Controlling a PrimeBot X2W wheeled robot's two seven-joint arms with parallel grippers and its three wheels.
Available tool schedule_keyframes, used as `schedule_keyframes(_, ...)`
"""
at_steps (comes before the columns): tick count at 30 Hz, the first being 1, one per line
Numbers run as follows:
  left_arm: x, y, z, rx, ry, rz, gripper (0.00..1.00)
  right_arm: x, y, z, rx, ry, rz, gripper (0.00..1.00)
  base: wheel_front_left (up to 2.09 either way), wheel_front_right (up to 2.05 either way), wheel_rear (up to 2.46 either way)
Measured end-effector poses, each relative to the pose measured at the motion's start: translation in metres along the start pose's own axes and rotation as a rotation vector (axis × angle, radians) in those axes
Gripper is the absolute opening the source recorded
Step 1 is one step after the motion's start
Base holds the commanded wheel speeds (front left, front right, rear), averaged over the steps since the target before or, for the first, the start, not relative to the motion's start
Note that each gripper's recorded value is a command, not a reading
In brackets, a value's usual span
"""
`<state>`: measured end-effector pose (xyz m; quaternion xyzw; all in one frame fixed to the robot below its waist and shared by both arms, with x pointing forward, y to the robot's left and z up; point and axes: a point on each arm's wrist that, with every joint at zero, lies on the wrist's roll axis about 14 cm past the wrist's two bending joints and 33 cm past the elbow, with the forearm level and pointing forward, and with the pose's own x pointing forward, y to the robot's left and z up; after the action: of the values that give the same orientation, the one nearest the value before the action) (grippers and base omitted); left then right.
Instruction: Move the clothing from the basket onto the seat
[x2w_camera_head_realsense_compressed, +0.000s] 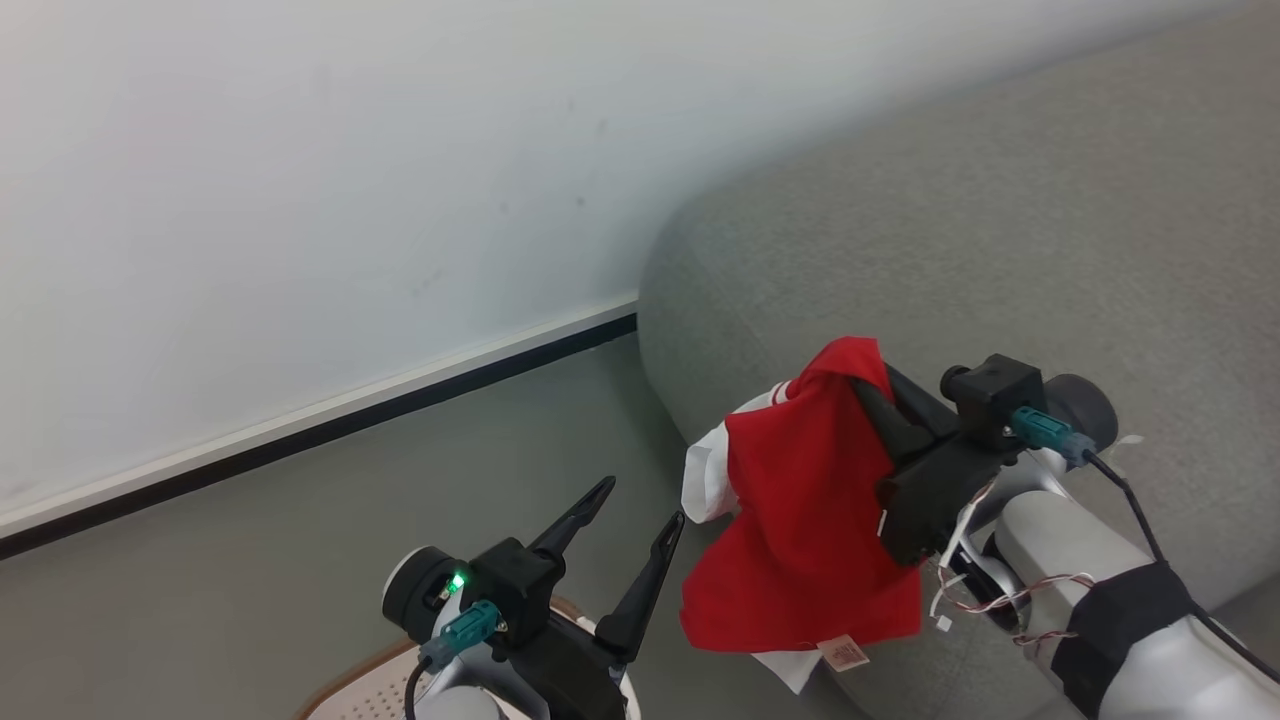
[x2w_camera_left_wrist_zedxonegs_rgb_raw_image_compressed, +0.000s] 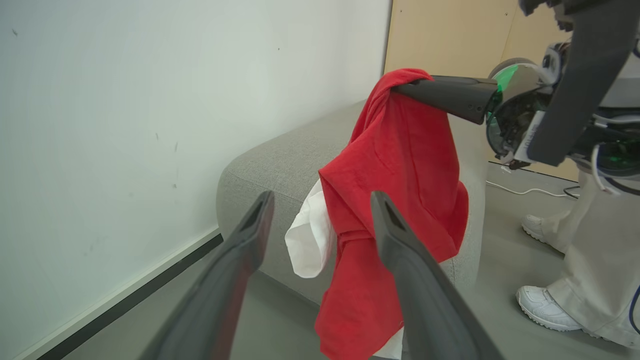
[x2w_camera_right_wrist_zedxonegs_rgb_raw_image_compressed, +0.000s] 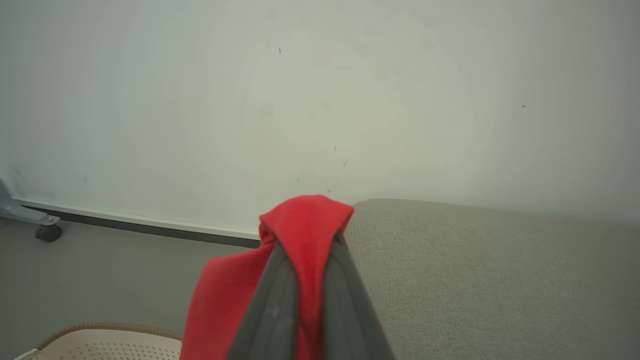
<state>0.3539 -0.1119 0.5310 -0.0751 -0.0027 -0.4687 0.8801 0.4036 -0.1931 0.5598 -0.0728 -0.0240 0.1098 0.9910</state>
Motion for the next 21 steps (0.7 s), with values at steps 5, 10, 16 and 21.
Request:
schedule_keyframes(5, 0.008, -0.015, -0.006, -0.017, 0.004, -0.041, 1.0, -0.023, -0.027, 0.003, -0.023, -0.014, -0.076, 0.0, 0.0, 0.0, 0.0)
schedule_keyframes(10, 0.017, -0.03, -0.007, -0.031, 0.003, -0.092, 1.0, -0.043, -0.049, 0.005, -0.037, -0.024, -0.14, 0.0, 0.0, 0.0, 0.0)
schedule_keyframes(16, 0.022, -0.036, -0.014, -0.053, 0.01, -0.117, 1.0, -0.05, -0.065, 0.006, -0.052, -0.029, -0.183, 0.0, 0.0, 0.0, 0.0)
schedule_keyframes(21, 0.025, -0.03, -0.016, -0.066, 0.005, -0.117, 1.0, -0.039, -0.079, 0.018, -0.073, -0.057, -0.199, 0.0, 0.0, 0.0, 0.0)
